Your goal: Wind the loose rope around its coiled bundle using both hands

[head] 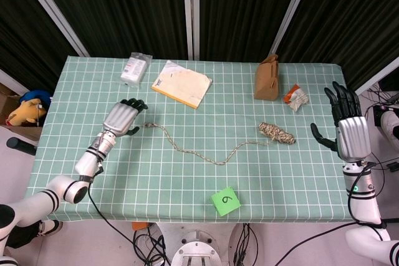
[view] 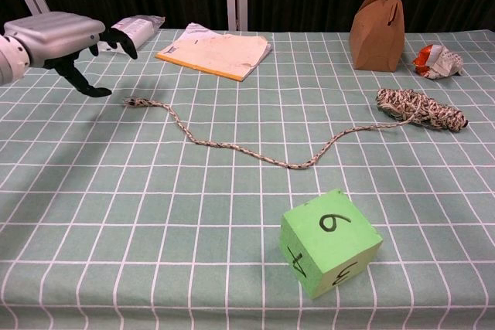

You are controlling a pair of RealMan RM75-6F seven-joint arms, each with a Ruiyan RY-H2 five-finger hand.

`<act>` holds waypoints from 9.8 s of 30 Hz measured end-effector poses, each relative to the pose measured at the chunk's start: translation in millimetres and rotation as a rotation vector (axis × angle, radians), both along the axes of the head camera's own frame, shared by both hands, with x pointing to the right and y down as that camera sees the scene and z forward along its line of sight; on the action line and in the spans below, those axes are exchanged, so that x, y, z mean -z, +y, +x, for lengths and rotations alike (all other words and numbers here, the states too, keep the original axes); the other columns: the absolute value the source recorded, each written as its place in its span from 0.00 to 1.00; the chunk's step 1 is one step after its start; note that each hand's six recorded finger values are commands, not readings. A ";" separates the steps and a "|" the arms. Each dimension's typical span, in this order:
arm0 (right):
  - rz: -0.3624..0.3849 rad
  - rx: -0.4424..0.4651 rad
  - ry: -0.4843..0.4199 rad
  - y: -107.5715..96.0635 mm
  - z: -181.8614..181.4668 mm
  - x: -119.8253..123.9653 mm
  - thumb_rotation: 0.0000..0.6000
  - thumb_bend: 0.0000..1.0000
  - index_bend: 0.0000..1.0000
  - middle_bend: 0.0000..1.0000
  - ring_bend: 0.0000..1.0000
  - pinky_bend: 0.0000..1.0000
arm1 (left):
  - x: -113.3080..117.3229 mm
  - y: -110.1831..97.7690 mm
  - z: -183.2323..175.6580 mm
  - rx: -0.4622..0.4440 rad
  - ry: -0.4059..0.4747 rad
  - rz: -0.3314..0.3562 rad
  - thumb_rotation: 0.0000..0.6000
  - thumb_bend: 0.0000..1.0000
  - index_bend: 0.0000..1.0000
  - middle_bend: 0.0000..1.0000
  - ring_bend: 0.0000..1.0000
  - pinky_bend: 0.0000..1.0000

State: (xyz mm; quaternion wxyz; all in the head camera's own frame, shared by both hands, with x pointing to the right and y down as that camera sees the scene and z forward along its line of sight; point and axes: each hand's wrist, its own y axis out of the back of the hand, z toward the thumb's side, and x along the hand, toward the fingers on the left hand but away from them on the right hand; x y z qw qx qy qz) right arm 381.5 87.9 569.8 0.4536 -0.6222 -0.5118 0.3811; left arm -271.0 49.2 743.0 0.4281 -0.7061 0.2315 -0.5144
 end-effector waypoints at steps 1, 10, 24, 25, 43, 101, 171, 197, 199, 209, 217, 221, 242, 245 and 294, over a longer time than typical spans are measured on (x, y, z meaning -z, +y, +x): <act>0.001 -0.001 0.000 -0.2 0.3 0.3 1.00 0.30 0.00 0.00 0.00 0.00 | -2.6 -0.2 0.9 0.002 0.000 -0.007 1.00 0.28 0.30 0.24 0.22 0.34; 0.053 -0.022 -0.012 -2.3 6.2 7.4 1.00 0.31 0.00 0.00 0.00 0.00 | -18.5 1.9 17.3 0.009 0.051 -0.070 1.00 0.28 0.36 0.26 0.23 0.34; 0.046 -0.029 -0.002 -1.2 13.5 2.2 1.00 0.30 0.00 0.00 0.00 0.00 | -37.3 -2.6 32.8 -0.003 0.025 -0.102 1.00 0.29 0.42 0.26 0.23 0.34; 0.046 -0.030 -0.002 -1.1 13.9 2.2 1.00 0.31 0.00 0.00 0.00 0.00 | -38.1 -2.6 32.7 -0.003 0.021 -0.105 1.00 0.30 0.42 0.26 0.23 0.34; 0.039 -0.048 0.016 -1.6 22.3 -1.7 1.00 0.37 0.00 0.00 0.00 0.00 | -45.5 -5.9 34.7 0.011 0.006 -0.124 1.00 0.34 0.50 0.28 0.25 0.36; -0.478 -0.020 0.305 29.9 7.5 -100.1 1.00 0.30 0.00 0.12 0.00 0.15 | 54.5 22.7 -30.9 0.156 0.228 0.144 1.00 0.51 0.77 0.47 0.39 0.49; -0.449 -0.135 0.125 17.1 -41.1 -170.6 1.00 0.63 0.88 0.69 0.64 0.82 | 71.2 19.4 -56.5 0.244 0.278 0.160 1.00 0.52 0.78 0.48 0.39 0.49; -0.099 0.041 -0.280 -57.2 -157.3 -140.9 1.00 0.66 0.88 0.66 0.64 0.82 | 218.5 -17.7 -13.1 0.153 0.428 0.218 1.00 0.53 0.80 0.48 0.39 0.49; -0.091 0.072 -0.259 -65.0 -168.9 -139.9 1.00 0.66 0.88 0.66 0.64 0.82 | 233.6 -20.1 -1.8 0.139 0.444 0.214 1.00 0.53 0.80 0.48 0.40 0.50; -0.108 0.212 -0.230 -73.6 -226.9 -142.5 1.00 0.66 0.87 0.66 0.64 0.82 | 295.8 -42.8 63.7 0.071 0.482 0.191 1.00 0.53 0.80 0.50 0.41 0.51; -0.158 0.246 -0.280 -64.5 -247.9 -150.7 1.00 0.66 0.87 0.66 0.64 0.82 | 309.8 -61.2 115.0 0.074 0.552 0.113 1.00 0.53 0.80 0.50 0.41 0.52; -0.179 0.272 -0.303 -57.9 -257.8 -154.8 1.00 0.66 0.87 0.66 0.64 0.82 | 310.9 -75.2 142.1 0.082 0.565 0.093 1.00 0.53 0.80 0.50 0.41 0.52; -0.211 0.412 -0.510 -31.9 -283.9 -144.1 1.00 0.68 0.87 0.66 0.64 0.82 | 291.2 -161.9 208.2 0.312 0.529 0.084 1.00 0.54 0.80 0.52 0.42 0.53; -0.196 0.415 -0.534 -30.7 -272.9 -139.6 1.00 0.67 0.87 0.66 0.64 0.82 | 278.3 -175.6 186.5 0.381 0.500 0.087 1.00 0.54 0.80 0.52 0.42 0.53; -0.060 0.109 -0.866 -42.3 -141.7 -99.1 1.00 0.66 0.88 0.66 0.64 0.82 | 129.2 -134.6 -79.6 0.755 0.237 -0.011 1.00 0.54 0.80 0.52 0.43 0.53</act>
